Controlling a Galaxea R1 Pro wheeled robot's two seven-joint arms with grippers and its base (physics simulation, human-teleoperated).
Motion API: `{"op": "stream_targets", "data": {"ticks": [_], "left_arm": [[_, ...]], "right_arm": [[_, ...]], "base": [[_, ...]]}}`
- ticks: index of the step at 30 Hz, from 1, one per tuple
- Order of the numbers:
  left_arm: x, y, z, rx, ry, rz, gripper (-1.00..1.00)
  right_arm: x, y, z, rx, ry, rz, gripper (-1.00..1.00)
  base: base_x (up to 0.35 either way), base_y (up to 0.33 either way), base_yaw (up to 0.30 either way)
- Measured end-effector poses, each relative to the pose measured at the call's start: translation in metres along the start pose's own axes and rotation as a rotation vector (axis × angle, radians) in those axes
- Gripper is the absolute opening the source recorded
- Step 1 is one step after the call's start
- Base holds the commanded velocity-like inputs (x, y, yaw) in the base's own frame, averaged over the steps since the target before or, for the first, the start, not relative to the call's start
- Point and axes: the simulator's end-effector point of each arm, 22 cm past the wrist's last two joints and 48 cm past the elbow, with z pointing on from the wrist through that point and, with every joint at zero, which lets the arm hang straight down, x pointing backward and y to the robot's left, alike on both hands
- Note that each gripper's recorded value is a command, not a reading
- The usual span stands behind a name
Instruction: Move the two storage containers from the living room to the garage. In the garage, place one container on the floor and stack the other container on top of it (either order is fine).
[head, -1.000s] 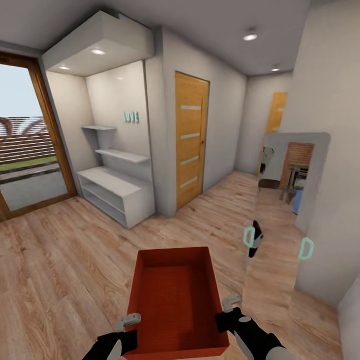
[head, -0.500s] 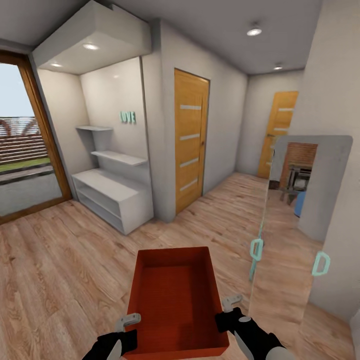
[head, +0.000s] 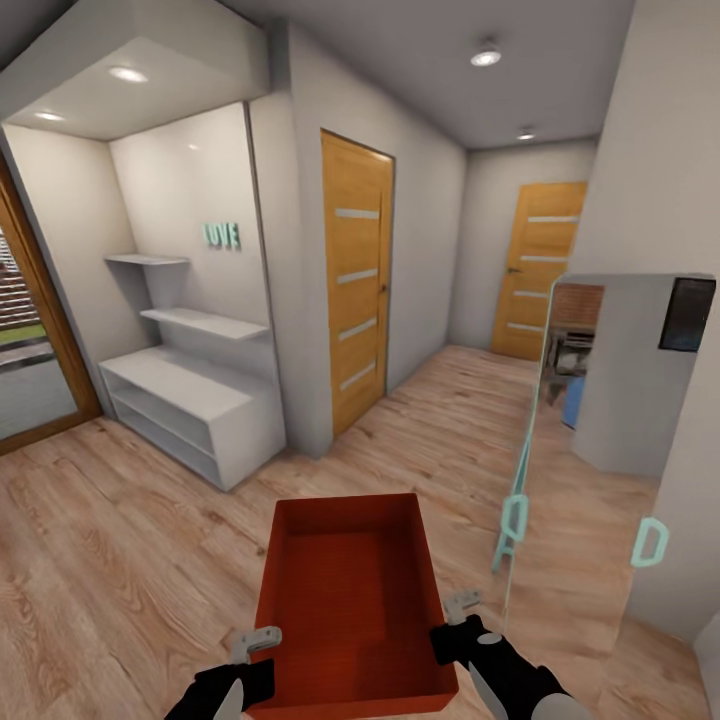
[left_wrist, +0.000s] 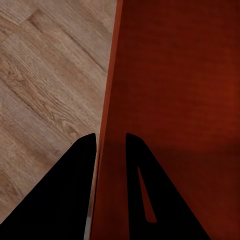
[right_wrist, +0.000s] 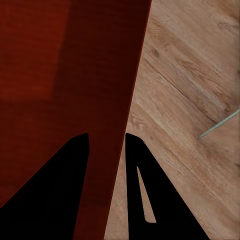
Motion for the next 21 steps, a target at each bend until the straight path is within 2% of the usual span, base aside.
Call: {"op": "stream_targets", "data": {"ticks": [15, 21], "left_arm": [[0.0001, 0.0, 0.0, 0.0, 0.0, 0.0, -1.0], [0.0001, 0.0005, 0.0, 0.0, 0.0, 0.0, -1.0]], "right_arm": [[0.0, 0.0, 0.0, 0.0, 0.0, 0.0, -1.0], [0.0, 0.0005, 0.0, 0.0, 0.0, 0.0, -1.0]], "base": [[0.293, 0.182, -0.001], [0.306, 0.06, 0.0]]}}
